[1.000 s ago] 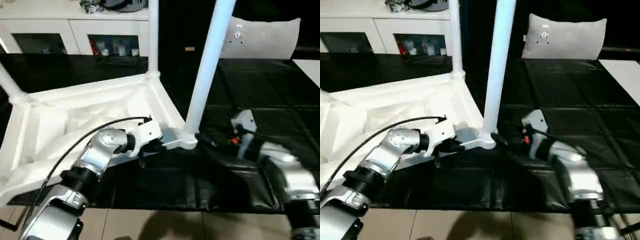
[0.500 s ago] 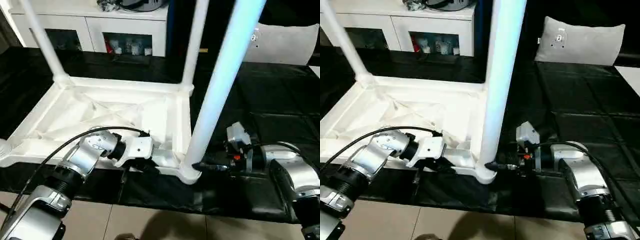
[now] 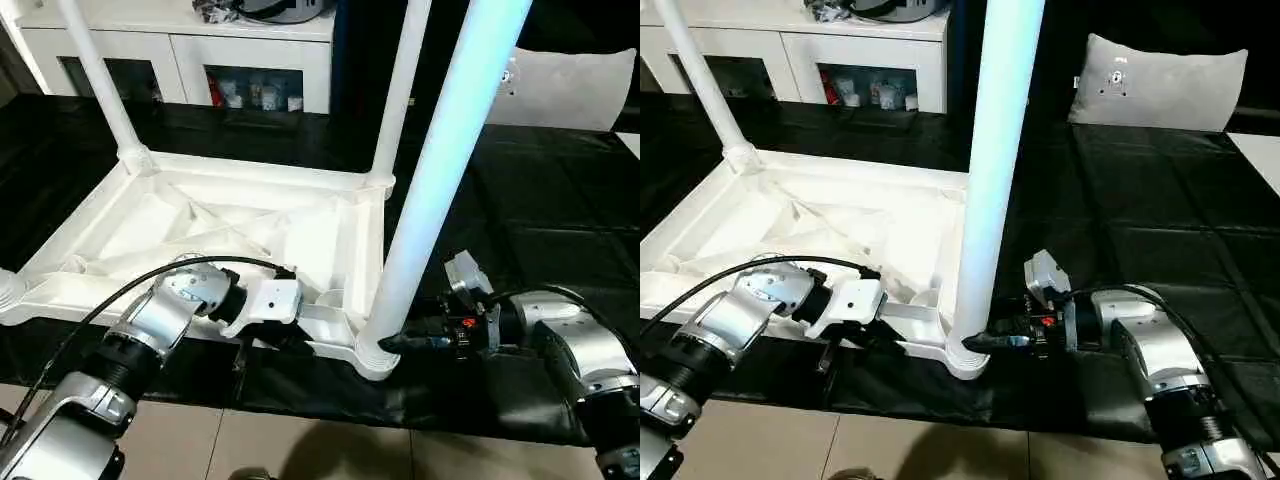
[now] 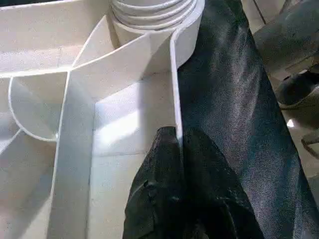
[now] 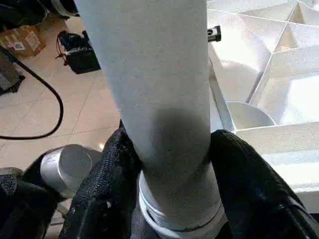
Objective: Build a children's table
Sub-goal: Rotate leg to tighten
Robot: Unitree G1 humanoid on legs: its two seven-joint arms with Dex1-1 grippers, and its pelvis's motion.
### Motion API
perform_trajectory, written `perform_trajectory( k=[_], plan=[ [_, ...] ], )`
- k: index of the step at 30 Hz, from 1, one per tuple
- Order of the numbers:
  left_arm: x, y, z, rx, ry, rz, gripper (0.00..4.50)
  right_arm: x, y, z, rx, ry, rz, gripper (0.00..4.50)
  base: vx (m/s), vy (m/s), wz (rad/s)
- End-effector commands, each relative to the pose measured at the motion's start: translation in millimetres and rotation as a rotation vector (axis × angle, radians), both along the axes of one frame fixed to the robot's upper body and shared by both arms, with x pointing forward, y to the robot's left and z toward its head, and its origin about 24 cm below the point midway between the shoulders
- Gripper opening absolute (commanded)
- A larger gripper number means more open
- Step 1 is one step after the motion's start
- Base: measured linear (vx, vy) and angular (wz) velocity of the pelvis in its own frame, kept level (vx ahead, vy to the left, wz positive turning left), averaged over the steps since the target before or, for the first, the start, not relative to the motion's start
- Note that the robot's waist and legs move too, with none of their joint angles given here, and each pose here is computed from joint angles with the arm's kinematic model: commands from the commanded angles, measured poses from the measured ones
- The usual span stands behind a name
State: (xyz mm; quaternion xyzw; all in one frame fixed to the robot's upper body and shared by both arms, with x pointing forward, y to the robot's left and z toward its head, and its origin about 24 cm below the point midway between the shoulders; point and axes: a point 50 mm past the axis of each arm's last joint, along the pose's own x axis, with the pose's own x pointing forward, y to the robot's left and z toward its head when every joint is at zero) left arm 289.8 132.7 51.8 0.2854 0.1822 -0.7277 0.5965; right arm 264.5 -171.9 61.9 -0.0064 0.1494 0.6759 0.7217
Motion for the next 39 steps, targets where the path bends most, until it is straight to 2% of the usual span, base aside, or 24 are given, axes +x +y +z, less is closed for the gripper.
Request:
perform_trajectory(
  k=[1,3,5,9,13,14,16,17,20,21,24,26,27,30,31,33,34,37,39],
  plan=[
    [-8.5,-9.4,-9.6,0.008,0.065,-0.031,0.00,-3.5,9.3,-2.5,0.020,0.011,-0.007,1.91,0.000,0.000,0.00],
    [-8.2,-10.3,-9.9,0.002,0.067,-0.018,0.00,-4.0,9.7,-3.4,0.020,0.010,-0.017,1.91,0.000,0.000,0.00],
    [-0.9,-16.3,-11.5,-0.018,0.072,0.140,0.00,4.0,18.8,-10.7,-0.022,0.005,-0.213,1.91,0.000,0.000,0.00],
    [3.6,-28.5,-8.0,-0.087,0.099,0.279,0.00,18.8,31.6,-14.9,-0.032,0.011,-0.457,1.91,0.000,0.000,0.00],
    [8.7,-42.1,-6.2,-0.113,0.082,0.392,0.00,30.5,44.4,-15.9,-0.037,0.028,-0.629,1.89,0.000,0.000,0.00],
    [14.8,-53.8,-5.5,-0.120,0.056,0.489,0.00,40.8,51.4,-16.2,-0.060,0.045,-0.773,1.89,0.000,0.000,0.00],
    [16.5,-57.9,-5.0,-0.125,0.048,0.516,0.00,43.5,53.1,-16.0,-0.072,0.043,-0.810,1.88,0.000,0.000,0.00],
    [20.7,-66.8,-3.0,-0.137,0.023,0.569,0.00,46.7,58.0,-15.0,-0.090,0.019,-0.848,1.88,0.000,0.000,0.00],
    [24.0,-72.9,-1.8,-0.141,-0.008,0.592,0.00,47.0,62.3,-10.9,-0.034,0.004,-0.856,1.88,0.000,0.000,0.00],
    [24.6,-73.7,-1.6,-0.140,-0.015,0.595,0.00,46.9,62.5,-10.1,-0.027,-0.004,-0.858,2.44,0.000,0.000,0.00],
    [26.1,-70.6,-1.2,-0.125,-0.046,0.590,0.00,42.7,54.5,-9.8,-0.016,-0.036,-0.851,2.62,0.000,0.000,0.00],
    [26.3,-68.8,-1.4,-0.121,-0.052,0.587,0.00,41.8,51.4,-9.8,-0.013,-0.042,-0.848,2.93,0.000,0.000,0.00],
    [26.0,-64.9,-1.6,-0.114,-0.070,0.557,0.00,40.1,43.4,-9.2,-0.010,-0.059,-0.842,3.06,0.000,0.000,0.00],
    [25.4,-54.9,-4.5,-0.083,-0.078,0.526,0.00,37.3,29.2,-5.0,0.004,-0.091,-0.803,3.15,0.000,0.000,0.00],
    [25.3,-53.9,-4.6,-0.082,-0.082,0.517,0.00,36.8,27.4,-4.2,0.006,-0.096,-0.792,3.42,0.000,0.000,0.00],
    [25.2,-51.8,-5.3,-0.076,-0.076,0.516,0.00,35.8,24.2,-3.1,0.008,-0.097,-0.775,3.52,0.000,0.000,0.00],
    [24.9,-50.1,-5.6,-0.073,-0.074,0.507,0.00,34.9,21.0,-2.3,0.003,-0.101,-0.758,3.61,0.000,0.000,0.00],
    [21.2,-35.7,-7.1,-0.059,-0.061,0.382,0.00,26.6,-6.3,5.4,-0.061,-0.134,-0.598,3.90,0.000,0.000,0.00],
    [19.3,-32.2,-7.2,-0.054,-0.056,0.330,0.00,25.1,-13.1,7.6,-0.089,-0.138,-0.555,4.06,0.000,0.000,0.00]
  ],
)
